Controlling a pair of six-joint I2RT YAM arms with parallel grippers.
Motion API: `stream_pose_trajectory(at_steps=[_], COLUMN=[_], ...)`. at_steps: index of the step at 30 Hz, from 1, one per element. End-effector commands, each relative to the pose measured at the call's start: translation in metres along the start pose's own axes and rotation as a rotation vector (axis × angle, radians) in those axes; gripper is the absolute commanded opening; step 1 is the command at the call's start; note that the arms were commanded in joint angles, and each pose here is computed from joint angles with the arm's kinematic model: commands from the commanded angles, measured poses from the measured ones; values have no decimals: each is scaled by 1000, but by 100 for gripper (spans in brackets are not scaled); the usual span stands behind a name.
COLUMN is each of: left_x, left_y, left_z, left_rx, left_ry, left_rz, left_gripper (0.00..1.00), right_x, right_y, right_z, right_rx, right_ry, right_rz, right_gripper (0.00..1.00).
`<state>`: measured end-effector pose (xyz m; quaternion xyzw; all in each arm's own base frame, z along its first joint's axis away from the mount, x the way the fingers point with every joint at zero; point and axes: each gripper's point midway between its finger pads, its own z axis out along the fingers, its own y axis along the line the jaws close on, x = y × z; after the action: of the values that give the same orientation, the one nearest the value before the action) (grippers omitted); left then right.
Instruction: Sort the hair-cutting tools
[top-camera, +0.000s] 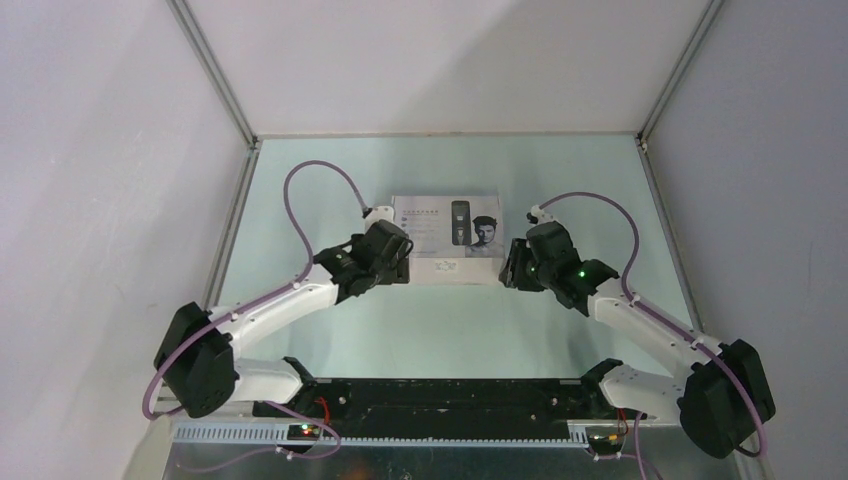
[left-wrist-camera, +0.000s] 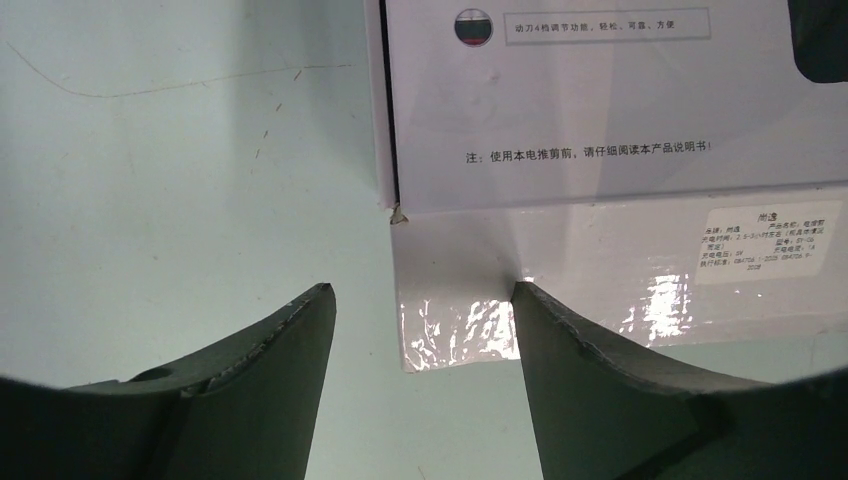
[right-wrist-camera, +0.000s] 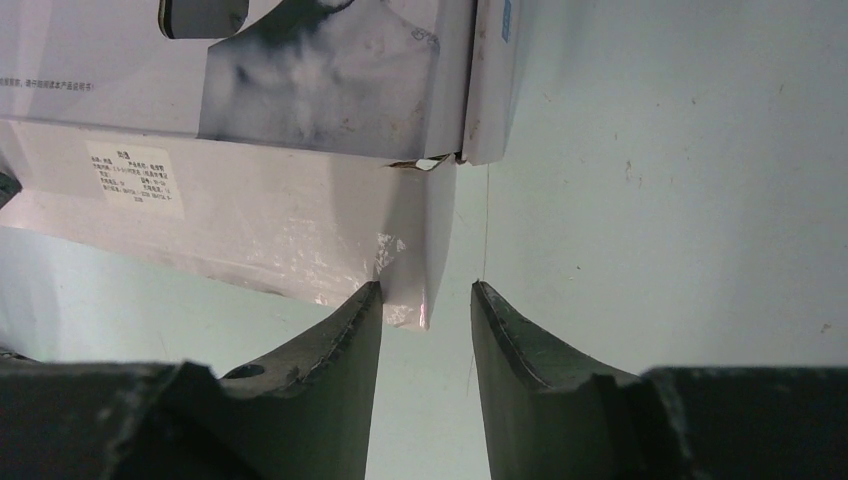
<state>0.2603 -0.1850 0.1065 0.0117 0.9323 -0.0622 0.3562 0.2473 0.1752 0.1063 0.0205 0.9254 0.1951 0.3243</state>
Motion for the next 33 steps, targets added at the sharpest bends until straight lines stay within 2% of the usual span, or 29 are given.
stream_pose_trajectory(at_steps=[1, 10, 20, 33], left_x=[-8, -6, -1, 0], left_y=[5, -1, -14, -10], left_z=[-3, -5, -4, -5], left_rx=[-57, -52, -19, -33], left_ry=[-30, -28, -16, -36], left_rz=[43, 60, 76, 76], left_gripper=[71, 66, 62, 67], right_x=[-18, -18, -18, -10], right_y=[1, 16, 26, 17], right_z=[-5, -6, -3, -3], right_rx=[37, 29, 38, 113], right_ry=[-57, -60, -58, -36], right_rz=[-45, -101, -163, -221], right_gripper=[42, 34, 31, 31])
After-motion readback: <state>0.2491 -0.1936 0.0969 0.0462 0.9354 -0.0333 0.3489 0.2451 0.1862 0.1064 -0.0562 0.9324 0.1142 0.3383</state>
